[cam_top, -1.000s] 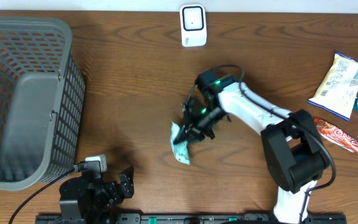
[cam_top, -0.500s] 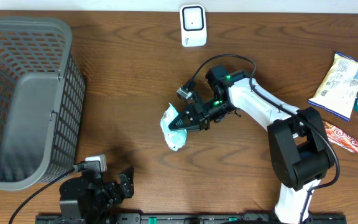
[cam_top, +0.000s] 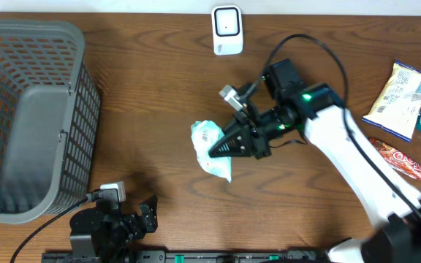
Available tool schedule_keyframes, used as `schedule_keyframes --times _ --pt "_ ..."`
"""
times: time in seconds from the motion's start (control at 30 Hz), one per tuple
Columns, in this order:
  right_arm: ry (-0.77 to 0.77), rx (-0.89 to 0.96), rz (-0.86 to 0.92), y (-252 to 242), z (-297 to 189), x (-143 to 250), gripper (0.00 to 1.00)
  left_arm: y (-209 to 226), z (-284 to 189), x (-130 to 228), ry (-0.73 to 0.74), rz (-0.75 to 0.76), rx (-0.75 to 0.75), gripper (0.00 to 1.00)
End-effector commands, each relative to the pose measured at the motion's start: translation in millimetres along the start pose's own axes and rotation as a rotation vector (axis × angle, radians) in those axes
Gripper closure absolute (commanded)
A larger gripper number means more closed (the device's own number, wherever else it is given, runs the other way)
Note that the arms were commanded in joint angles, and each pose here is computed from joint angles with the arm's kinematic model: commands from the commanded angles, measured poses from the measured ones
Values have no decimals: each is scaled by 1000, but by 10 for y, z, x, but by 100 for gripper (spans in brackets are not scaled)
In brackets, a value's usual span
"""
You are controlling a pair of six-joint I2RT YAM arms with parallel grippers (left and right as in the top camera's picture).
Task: Scan the item barcode
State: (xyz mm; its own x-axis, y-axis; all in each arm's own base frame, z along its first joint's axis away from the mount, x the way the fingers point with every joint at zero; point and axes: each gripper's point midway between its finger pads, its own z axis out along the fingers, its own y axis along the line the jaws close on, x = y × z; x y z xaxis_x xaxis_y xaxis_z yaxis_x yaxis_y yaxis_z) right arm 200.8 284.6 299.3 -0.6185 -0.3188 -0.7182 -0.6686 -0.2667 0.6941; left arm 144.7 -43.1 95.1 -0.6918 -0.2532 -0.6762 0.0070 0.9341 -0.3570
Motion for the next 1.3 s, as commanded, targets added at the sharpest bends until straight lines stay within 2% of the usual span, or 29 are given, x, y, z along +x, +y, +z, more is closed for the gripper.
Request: schedule_keyframes --times 0.0,0.23,0.43,0.5,0.63,0.73,0.8,0.87,0.97,1.07,1.27 --pt "-17 -44 -211 448 16 -104 99 -8 8 37 15 -13 8 2" --pt "-17 -27 -344 884 -16 -114 99 -8 8 37 15 -13 8 2" --pt "51 120 -278 724 -34 11 99 -9 8 37 15 -13 8 2" --pt "110 239 -224 513 -72 114 99 -8 8 37 15 -13 8 2" --pt "208 686 58 -131 -436 340 99 -9 8 37 15 -13 8 2" --pt "117 1160 328 -581 -1044 397 99 -8 8 38 15 -13 8 2" --pt "60 1321 380 -680 -1293 380 99 -9 8 37 15 -13 8 2" --pt "38 1339 358 -754 -1322 301 99 -8 8 37 15 -13 8 2" --pt "-27 1348 437 -960 -1346 239 99 -9 8 37 15 -13 8 2" --pt "-15 1347 479 -1215 -1337 165 99 -9 8 37 15 -13 8 2" --pt "30 1379 528 -1819 -1387 -349 99 -9 8 37 15 -13 8 2"
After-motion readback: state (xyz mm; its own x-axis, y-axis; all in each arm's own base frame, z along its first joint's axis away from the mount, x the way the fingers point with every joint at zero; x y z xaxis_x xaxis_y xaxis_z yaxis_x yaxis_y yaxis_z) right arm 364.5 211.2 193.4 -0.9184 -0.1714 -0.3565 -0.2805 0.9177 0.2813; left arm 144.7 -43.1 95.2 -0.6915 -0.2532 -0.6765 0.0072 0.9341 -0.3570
